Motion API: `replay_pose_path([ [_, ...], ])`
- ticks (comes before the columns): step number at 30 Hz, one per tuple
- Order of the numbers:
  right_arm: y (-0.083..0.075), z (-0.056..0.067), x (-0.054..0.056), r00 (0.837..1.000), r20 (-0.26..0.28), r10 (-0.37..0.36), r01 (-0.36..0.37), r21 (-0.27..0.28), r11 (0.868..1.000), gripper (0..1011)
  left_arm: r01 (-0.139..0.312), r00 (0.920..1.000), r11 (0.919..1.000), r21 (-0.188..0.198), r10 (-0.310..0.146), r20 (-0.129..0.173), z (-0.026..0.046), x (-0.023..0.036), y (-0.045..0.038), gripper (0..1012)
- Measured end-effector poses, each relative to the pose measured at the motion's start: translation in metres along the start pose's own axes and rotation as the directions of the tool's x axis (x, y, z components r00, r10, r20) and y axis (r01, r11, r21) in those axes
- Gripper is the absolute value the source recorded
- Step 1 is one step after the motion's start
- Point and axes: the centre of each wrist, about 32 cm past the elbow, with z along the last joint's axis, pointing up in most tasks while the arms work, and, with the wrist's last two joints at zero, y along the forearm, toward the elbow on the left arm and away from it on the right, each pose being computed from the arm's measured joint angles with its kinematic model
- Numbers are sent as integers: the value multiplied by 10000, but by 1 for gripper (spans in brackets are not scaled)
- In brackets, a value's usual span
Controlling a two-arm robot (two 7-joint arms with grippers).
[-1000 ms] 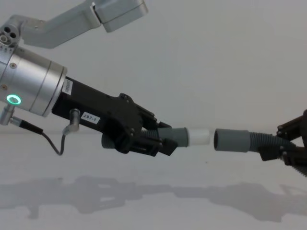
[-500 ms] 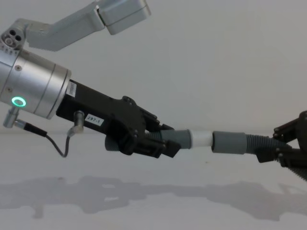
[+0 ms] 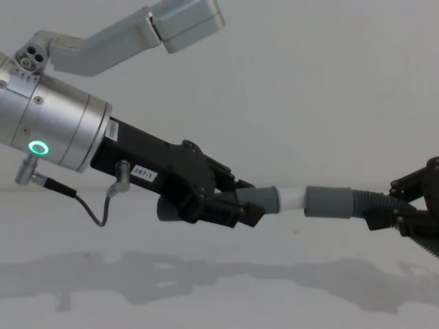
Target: Use both hands to pick up one end of the pipe from the table, align the ends, and insert them.
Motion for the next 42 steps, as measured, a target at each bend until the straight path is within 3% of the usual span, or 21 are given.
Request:
replay_pose_path([
  [11,-7,-6,25,9999,-128,-44,45,103,9999,173,78,10000,10000,38,-78,-21,4,-10,-24,365],
  [42,35,-14,54,9992,-397,14,-6,185,9998,173,12,9999,9999,-104,-11,106,22,-36,4,365],
])
